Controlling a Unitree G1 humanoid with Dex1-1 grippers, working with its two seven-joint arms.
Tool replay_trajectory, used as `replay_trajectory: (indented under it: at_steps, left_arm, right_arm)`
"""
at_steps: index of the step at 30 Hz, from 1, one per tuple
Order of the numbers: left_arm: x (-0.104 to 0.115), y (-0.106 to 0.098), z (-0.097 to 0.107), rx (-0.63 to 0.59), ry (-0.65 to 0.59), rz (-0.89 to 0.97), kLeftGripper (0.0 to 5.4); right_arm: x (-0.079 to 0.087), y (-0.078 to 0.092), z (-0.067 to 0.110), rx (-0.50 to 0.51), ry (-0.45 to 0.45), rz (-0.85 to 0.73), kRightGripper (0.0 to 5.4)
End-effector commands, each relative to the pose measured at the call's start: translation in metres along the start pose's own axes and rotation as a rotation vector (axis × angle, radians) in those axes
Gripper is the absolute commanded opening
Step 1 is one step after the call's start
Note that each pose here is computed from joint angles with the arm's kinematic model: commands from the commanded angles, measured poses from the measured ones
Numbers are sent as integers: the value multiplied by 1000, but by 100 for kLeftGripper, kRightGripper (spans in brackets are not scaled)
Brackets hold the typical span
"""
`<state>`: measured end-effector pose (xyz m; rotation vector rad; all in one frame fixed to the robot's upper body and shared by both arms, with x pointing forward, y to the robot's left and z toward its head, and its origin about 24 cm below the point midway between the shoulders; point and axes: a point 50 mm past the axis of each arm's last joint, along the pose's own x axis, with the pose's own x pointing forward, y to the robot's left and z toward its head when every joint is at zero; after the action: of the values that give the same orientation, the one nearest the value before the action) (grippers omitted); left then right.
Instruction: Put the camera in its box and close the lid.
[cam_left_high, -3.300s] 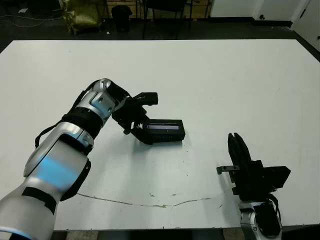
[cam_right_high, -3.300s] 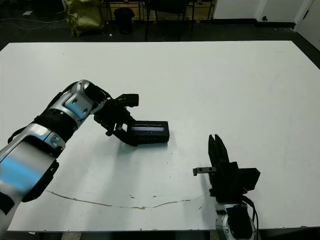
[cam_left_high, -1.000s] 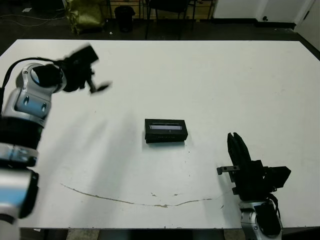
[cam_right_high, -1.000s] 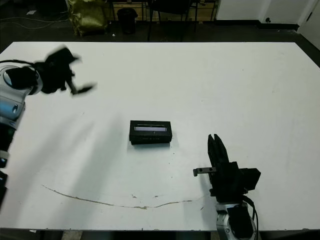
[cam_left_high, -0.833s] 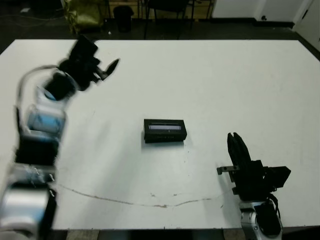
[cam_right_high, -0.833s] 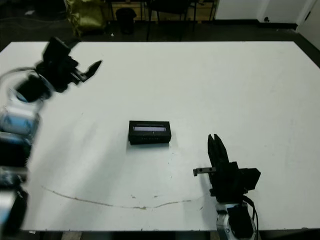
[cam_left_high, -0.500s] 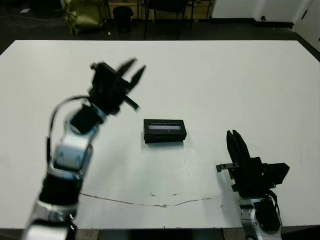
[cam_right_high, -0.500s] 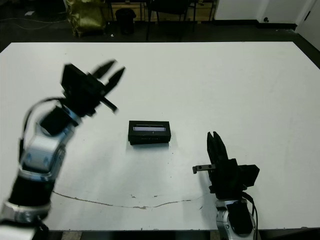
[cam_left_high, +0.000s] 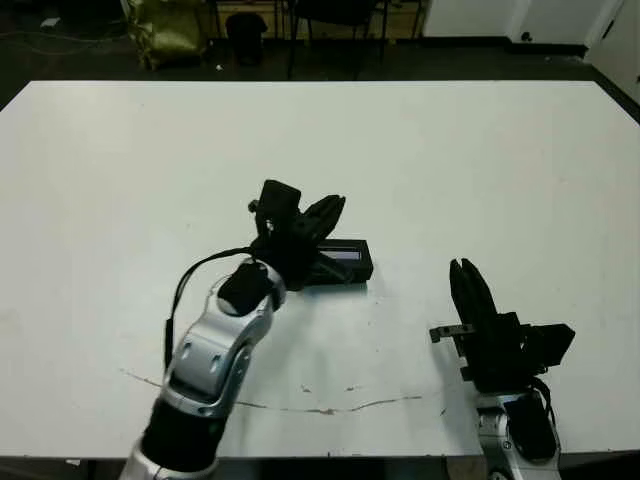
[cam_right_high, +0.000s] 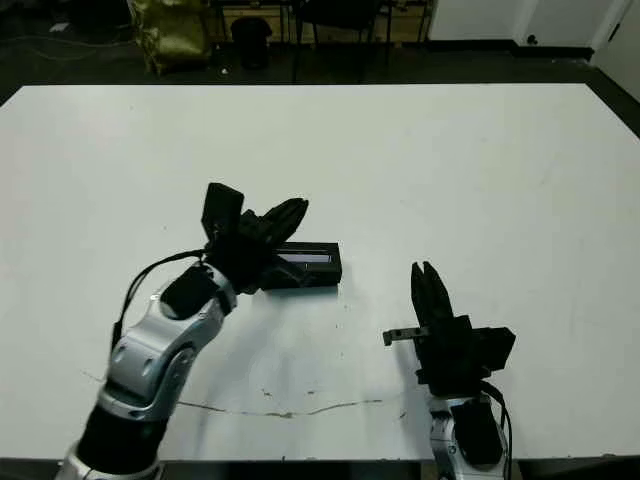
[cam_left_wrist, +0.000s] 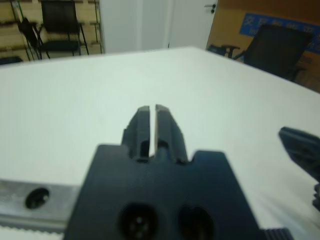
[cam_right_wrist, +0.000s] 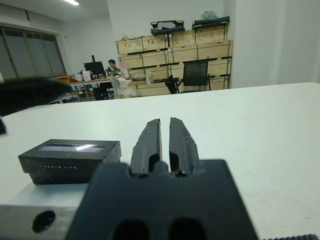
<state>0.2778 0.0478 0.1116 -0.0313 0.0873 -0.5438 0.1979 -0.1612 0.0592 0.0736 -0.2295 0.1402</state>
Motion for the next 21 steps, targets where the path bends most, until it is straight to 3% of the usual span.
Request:
replay_trajectory:
  at_steps: [1,8,12,21]
  left_arm:
    - [9,-4,-16,-23,96,51,2]
    - [25,-8,-37,51,128,135,2]
    - [30,-6,-50,36,134,167,2]
    - [21,1,-86,8,251,226,2]
  right_arm:
    - [-4,-2,-5,6,34,-19,0]
    - [-4,-2,-6,8,34,-14,0]
    - [-5,-3,-6,4,35,-8,0]
    - [-7,-3,-5,3,50,-24,0]
